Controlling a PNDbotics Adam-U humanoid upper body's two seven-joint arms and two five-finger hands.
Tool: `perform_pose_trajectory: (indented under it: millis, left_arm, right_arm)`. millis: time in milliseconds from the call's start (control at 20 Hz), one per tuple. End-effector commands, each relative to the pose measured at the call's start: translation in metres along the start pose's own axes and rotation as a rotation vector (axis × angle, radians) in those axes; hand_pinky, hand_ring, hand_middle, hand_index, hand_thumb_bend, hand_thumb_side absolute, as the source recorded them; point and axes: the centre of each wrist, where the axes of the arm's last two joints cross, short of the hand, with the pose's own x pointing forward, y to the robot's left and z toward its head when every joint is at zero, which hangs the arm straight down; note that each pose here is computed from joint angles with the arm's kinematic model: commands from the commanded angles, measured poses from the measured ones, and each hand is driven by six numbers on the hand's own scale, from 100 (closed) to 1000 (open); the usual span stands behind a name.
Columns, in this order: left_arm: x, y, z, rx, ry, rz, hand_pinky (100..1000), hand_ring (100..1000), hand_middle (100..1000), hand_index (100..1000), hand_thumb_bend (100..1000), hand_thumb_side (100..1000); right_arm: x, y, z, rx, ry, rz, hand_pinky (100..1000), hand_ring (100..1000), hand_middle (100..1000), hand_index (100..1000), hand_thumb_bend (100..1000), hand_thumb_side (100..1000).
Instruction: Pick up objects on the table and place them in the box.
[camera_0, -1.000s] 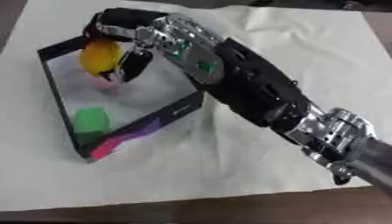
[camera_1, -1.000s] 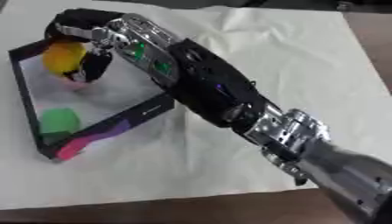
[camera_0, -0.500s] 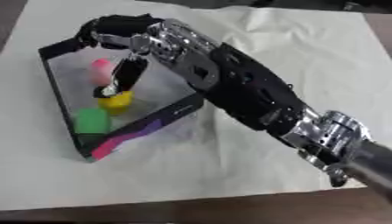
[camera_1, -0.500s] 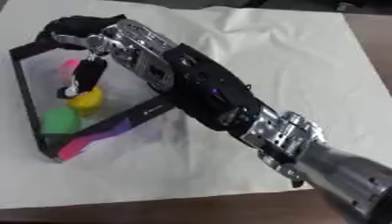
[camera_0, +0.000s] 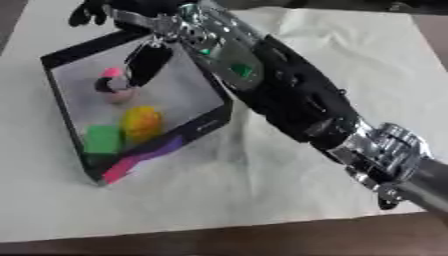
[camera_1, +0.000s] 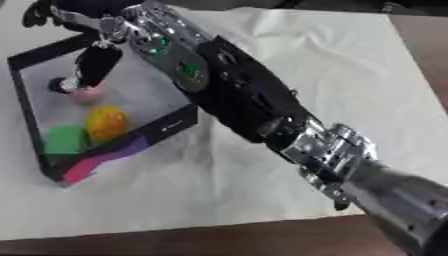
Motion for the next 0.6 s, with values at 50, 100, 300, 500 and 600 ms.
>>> perform_pose_trajectory:
  millis: [50,100,300,500,600]
  left_arm:
    - [0.007,0.012,-0.007,0.031,-0.042,-0.042,720,603,780,838,423,472]
    - [0.006,0.016,-0.006,0.048,-0.04,-0.053,720,604,780,838,424,472]
    - [-0.002,0.023,-0.001,0.079,-0.015,-0.081,718,600,779,838,421,481]
    - [-0.008,0.024,0.004,0.08,0.01,-0.084,716,596,778,838,419,489]
    - [-0.009,0.024,0.006,0.081,0.018,-0.083,716,595,778,838,419,492]
  right_arm:
    - [0.003,-0.052,0.036,-0.182,-0.012,-0.075,910,819,811,879,245,206]
    - [0.002,-0.07,0.055,-0.26,-0.019,-0.128,913,813,803,872,182,188]
    - [0.004,-0.113,0.129,-0.522,-0.029,-0.304,927,815,804,869,100,246]
    - [-0.012,-0.116,0.174,-0.695,0.006,-0.419,936,812,797,869,100,207]
    - [-0.025,-0.107,0.189,-0.774,0.026,-0.474,936,806,783,860,100,209]
